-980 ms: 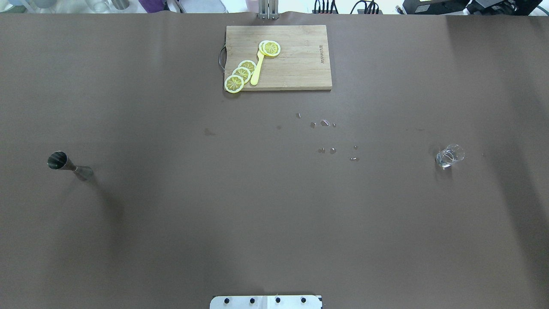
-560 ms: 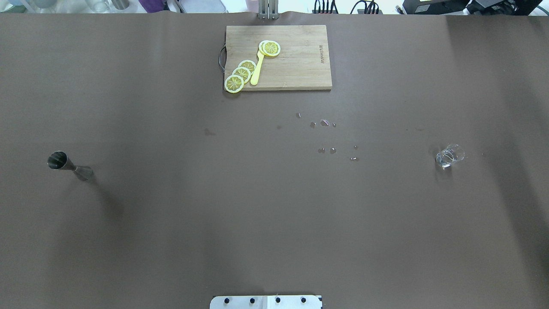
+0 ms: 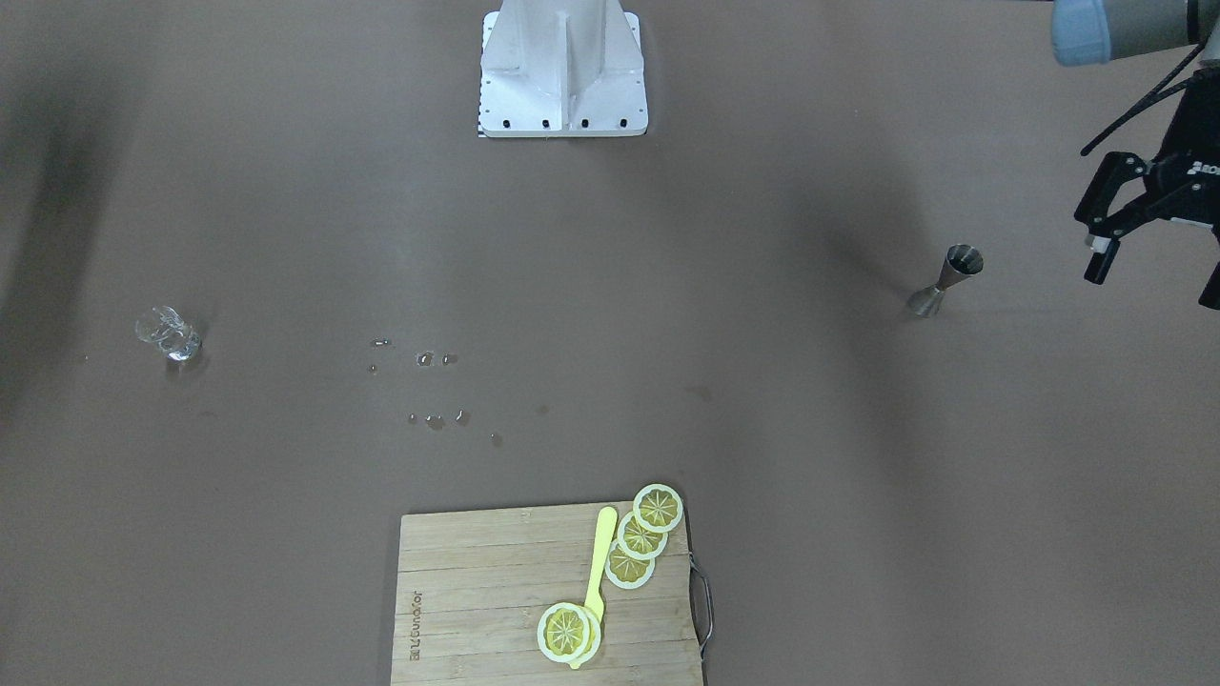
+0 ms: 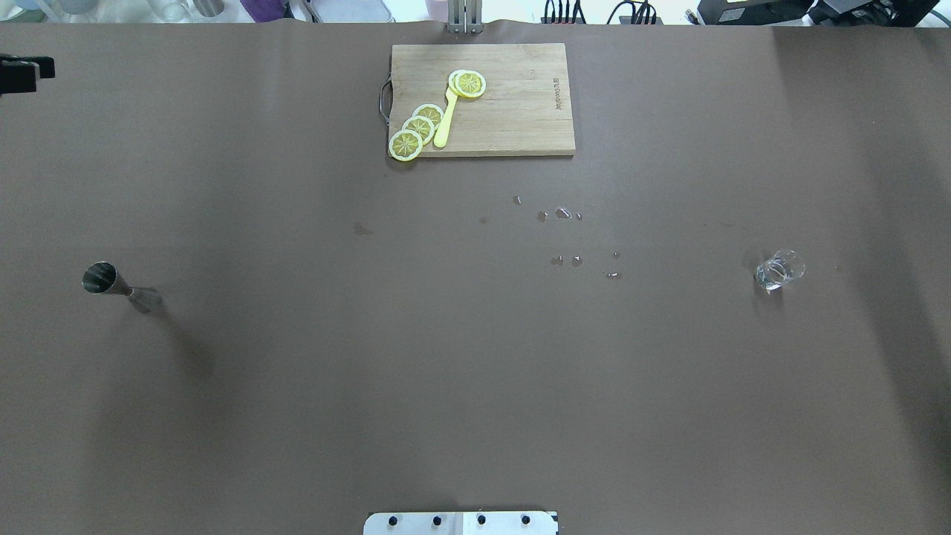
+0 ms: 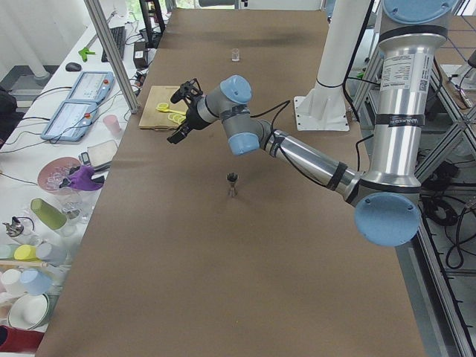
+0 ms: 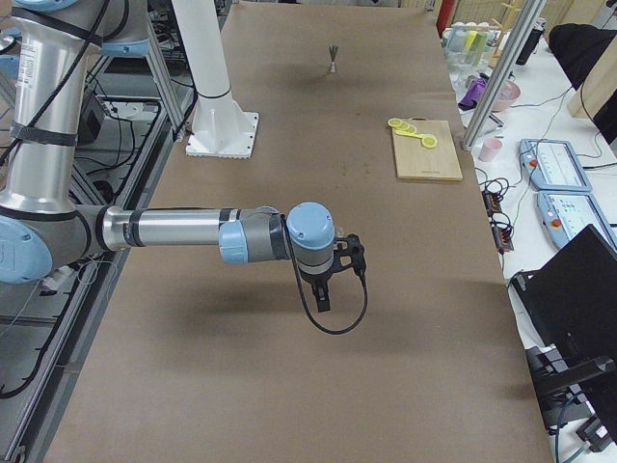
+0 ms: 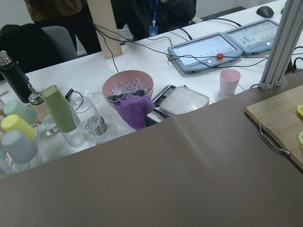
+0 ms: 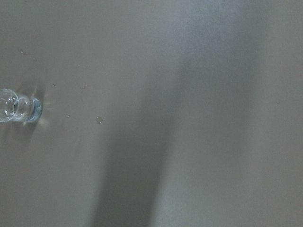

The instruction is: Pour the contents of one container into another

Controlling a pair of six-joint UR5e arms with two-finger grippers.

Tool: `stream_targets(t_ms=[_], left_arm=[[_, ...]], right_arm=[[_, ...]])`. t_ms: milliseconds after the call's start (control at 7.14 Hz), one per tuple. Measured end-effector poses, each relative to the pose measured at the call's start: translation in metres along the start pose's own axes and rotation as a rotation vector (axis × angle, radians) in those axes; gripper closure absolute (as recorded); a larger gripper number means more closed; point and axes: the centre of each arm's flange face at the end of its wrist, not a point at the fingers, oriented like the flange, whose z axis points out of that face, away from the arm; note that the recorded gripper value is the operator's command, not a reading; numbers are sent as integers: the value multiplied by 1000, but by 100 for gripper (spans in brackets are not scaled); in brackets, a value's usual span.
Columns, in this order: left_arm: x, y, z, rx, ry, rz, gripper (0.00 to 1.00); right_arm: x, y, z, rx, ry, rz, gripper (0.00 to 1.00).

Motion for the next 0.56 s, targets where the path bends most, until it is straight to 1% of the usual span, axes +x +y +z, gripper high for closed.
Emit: stream_targets(t_ms=[140, 560], left_arm=[[20, 18, 3, 38, -6, -19, 3], [45, 81, 3, 145, -35, -85, 3]], right_arm=[[11, 2, 14, 42, -3, -97, 0], [33, 23, 64, 155, -64, -331, 0]])
